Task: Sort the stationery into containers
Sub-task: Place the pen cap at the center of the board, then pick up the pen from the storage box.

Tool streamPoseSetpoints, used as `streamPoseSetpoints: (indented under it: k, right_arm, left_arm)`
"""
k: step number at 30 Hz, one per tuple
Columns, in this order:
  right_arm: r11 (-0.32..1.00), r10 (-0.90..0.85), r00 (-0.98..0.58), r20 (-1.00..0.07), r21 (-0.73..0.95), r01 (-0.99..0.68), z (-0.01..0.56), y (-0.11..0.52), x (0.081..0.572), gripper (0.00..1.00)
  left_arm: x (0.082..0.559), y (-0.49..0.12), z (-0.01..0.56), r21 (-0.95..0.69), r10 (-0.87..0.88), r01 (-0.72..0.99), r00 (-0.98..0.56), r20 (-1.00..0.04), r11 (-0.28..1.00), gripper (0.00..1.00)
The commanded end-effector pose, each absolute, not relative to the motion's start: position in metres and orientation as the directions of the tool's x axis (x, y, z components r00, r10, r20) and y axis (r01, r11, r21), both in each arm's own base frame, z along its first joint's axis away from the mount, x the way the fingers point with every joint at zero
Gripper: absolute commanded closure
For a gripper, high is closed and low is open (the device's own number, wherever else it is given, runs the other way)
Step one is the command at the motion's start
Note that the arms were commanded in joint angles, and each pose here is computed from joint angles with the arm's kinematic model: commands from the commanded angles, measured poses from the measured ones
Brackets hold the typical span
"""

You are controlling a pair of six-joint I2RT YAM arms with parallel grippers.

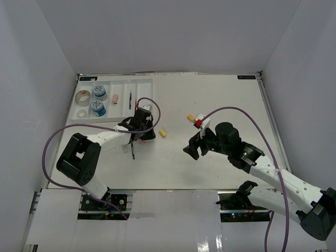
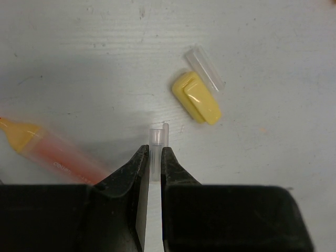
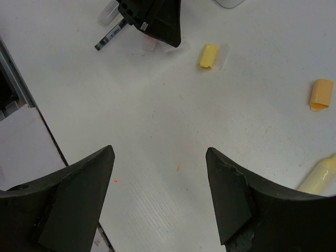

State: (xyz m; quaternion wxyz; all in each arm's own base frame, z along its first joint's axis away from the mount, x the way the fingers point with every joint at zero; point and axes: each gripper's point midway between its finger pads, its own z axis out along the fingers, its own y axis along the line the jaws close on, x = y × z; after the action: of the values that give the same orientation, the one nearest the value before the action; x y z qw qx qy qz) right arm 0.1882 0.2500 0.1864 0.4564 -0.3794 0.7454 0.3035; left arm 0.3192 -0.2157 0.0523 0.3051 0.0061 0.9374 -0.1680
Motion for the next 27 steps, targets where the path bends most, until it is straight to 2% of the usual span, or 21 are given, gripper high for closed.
streamPoseSetpoints:
  k: [1,5,6,10,14,18,22,27]
  right_arm:
    - [0.533,-0.259,-0.291,-0.921,0.115,-0.838,0.193,0.249,0.188,0.23]
    - [0.543,-0.262,-0.294,-0.919,0.112,-0.832,0.191,0.246,0.187,0.23]
    - [0.545,-0.263,-0.295,-0.919,0.111,-0.831,0.191,0.245,0.187,0.23]
    - [0.545,-0.267,-0.299,-0.916,0.113,-0.831,0.190,0.246,0.187,0.23]
    - [0.543,-0.272,-0.301,-0.914,0.112,-0.832,0.190,0.247,0.188,0.23]
    - [0.544,-0.273,-0.299,-0.914,0.110,-0.832,0.190,0.246,0.188,0.23]
    - [0.545,-0.276,-0.302,-0.912,0.111,-0.831,0.188,0.246,0.188,0.23]
    - [0.542,-0.280,-0.305,-0.910,0.112,-0.833,0.187,0.246,0.187,0.23]
  left_arm:
    - [0.333,-0.222,0.062,-0.344,-0.161,0.080,-0.771,-0.617,0.936,0.81]
    - [0.332,-0.222,0.054,-0.335,-0.154,0.073,-0.782,-0.604,0.940,0.69]
    - [0.332,-0.222,0.054,-0.336,-0.153,0.075,-0.782,-0.604,0.939,0.63]
    - [0.332,-0.222,0.053,-0.332,-0.148,0.077,-0.785,-0.602,0.940,0.53]
    - [0.333,-0.222,0.057,-0.331,-0.146,0.080,-0.784,-0.604,0.940,0.52]
    - [0.357,-0.221,0.110,-0.318,-0.157,0.100,-0.708,-0.688,0.943,0.50]
    - [0.394,-0.186,0.150,-0.271,-0.170,0.063,-0.636,-0.752,0.960,0.50]
    - [0.448,-0.129,0.169,-0.274,-0.214,0.006,-0.608,-0.764,0.962,0.60]
